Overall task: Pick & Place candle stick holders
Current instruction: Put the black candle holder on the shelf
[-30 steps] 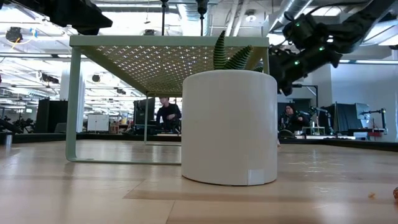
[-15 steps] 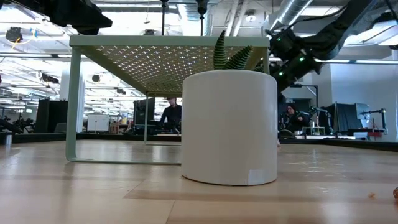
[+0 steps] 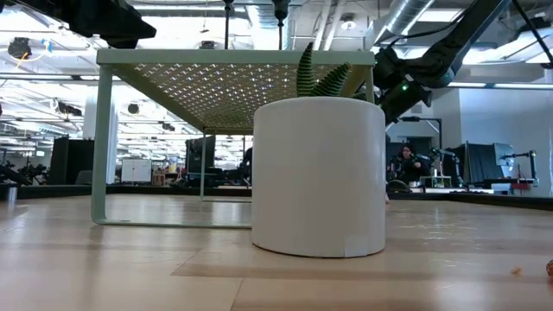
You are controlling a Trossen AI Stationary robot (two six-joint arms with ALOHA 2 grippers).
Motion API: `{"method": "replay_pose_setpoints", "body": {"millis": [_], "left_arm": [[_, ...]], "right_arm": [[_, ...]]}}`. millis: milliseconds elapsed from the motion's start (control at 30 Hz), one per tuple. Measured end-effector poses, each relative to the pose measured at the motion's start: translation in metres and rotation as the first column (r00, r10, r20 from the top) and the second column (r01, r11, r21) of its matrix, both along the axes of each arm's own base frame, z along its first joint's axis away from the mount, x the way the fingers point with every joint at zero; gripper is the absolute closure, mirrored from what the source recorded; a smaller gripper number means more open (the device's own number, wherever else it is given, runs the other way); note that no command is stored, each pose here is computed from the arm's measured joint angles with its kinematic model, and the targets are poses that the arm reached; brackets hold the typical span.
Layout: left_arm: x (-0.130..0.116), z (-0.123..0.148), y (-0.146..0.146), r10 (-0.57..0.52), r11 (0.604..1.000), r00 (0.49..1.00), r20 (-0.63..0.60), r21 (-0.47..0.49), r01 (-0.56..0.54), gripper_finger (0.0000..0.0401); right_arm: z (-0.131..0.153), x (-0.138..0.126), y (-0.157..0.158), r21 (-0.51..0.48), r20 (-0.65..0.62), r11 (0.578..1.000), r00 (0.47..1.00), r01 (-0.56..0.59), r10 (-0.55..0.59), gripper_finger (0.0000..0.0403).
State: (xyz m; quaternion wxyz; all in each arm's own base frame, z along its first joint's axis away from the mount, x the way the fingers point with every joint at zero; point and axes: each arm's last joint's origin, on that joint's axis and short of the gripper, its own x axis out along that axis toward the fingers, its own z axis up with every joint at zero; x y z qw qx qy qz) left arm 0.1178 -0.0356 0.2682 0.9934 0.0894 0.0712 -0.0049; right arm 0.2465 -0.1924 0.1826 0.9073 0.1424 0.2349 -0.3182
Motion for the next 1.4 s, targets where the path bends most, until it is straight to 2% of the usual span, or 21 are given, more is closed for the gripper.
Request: {"method": "replay_pose_setpoints", "body": {"millis": [133,400,567,667,967,1033,1233,1400], "left_arm": [[0.000,0.000,0.000,0.000,1.000,1.000,0.000,0.000,0.000,0.0394],[0.000,0.000,0.000,0.000,1.000,1.000,0.000,0.000,0.000,0.0394],[0.000,0.000,0.000,0.000,1.000,1.000,0.000,0.000,0.000,0.0394],[0.000,0.000,0.000,0.000,1.000,1.000,0.000,0.000,0.000,0.0392],[0.000,0.000,0.000,0.000,1.000,1.000,0.000,0.000,0.000,0.0394],[0.000,0.000,0.000,0.000,1.000,1.000,0.000,0.000,0.000,0.0393],[0.000,0.000,0.000,0.000,1.000,1.000,0.000,0.000,0.000,0.0394],[0.000,0.000,0.000,0.000,1.000,1.000,0.000,0.000,0.000,0.0394]], "right_arm": [[-0.001,0.000,0.000,0.006,-0.007,1.000,1.000,-0.001,0.001,0.0214],[-0.001,0.000,0.001,-0.025,-0.040,0.999,0.999,-0.035,0.034,0.0381],[0.002,-0.002,0.008,-0.012,-0.077,0.998,0.996,-0.055,0.053,0.0372],[0.011,-0.008,0.015,-0.022,-0.103,0.997,0.992,-0.071,0.069,0.0385],[0.087,-0.041,0.039,-0.229,0.060,0.971,0.994,-0.076,0.091,0.0388],[0.106,-0.052,0.048,-0.245,0.082,0.967,0.992,-0.075,0.097,0.0388],[0.157,-0.075,0.085,-0.234,0.082,0.961,0.982,-0.149,0.172,0.0388],[0.181,-0.077,0.116,-0.167,0.073,0.949,0.956,-0.268,0.283,0.0388]]}}
